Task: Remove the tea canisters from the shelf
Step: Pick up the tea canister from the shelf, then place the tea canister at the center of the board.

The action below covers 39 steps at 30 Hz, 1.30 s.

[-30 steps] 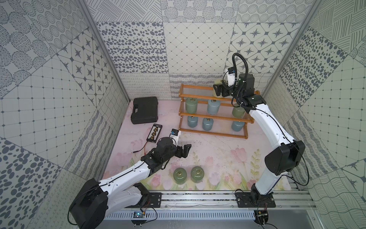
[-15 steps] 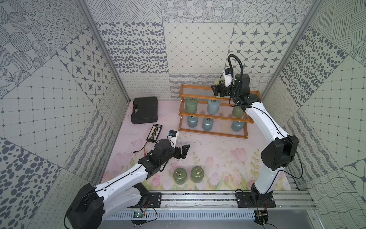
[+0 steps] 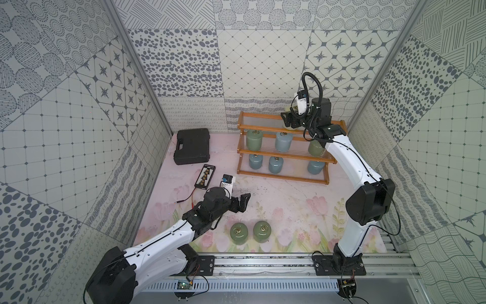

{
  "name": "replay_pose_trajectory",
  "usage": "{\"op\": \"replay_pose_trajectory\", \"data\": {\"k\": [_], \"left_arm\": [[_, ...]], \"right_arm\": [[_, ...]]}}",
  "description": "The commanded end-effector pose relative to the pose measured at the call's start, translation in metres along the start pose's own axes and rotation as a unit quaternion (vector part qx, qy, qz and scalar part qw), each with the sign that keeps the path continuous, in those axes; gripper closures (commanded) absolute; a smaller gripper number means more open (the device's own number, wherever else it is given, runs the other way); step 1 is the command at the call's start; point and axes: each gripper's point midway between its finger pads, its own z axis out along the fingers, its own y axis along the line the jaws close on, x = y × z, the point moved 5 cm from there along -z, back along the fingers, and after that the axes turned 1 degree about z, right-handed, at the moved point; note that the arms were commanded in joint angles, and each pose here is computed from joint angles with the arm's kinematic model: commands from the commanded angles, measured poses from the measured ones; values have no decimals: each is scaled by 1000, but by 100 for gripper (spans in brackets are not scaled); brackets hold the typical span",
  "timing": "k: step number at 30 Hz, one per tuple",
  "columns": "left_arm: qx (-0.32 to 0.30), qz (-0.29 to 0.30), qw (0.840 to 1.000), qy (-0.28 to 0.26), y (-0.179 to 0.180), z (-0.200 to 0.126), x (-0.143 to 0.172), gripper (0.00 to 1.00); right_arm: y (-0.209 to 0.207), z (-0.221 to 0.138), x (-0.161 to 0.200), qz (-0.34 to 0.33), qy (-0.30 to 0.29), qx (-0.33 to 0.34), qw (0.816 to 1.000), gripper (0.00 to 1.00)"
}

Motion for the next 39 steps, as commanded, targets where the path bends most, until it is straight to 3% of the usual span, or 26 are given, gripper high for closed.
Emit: {"op": "replay_pose_trajectory", "data": {"k": [1, 15, 22, 30, 39], "left_arm": [[-1, -8, 1000, -14, 1, -2, -4, 0], [-7, -10, 1000, -11, 1, -6, -6, 0], [-16, -8, 1000, -18, 4, -12, -8, 0], [7, -14, 1000, 1, -2, -14, -2, 0], [17, -21, 1000, 7, -3, -20, 3, 0]], "right_arm": [[2, -12, -15, -9, -39, -9, 999, 21], [21, -64, -30, -23, -70, -49, 996, 24], [38, -101, -20, -27, -92, -85, 992, 24], [64, -139, 22, -40, -85, -104, 990, 24], [108, -171, 109, -54, -58, -127, 989, 25]]}}
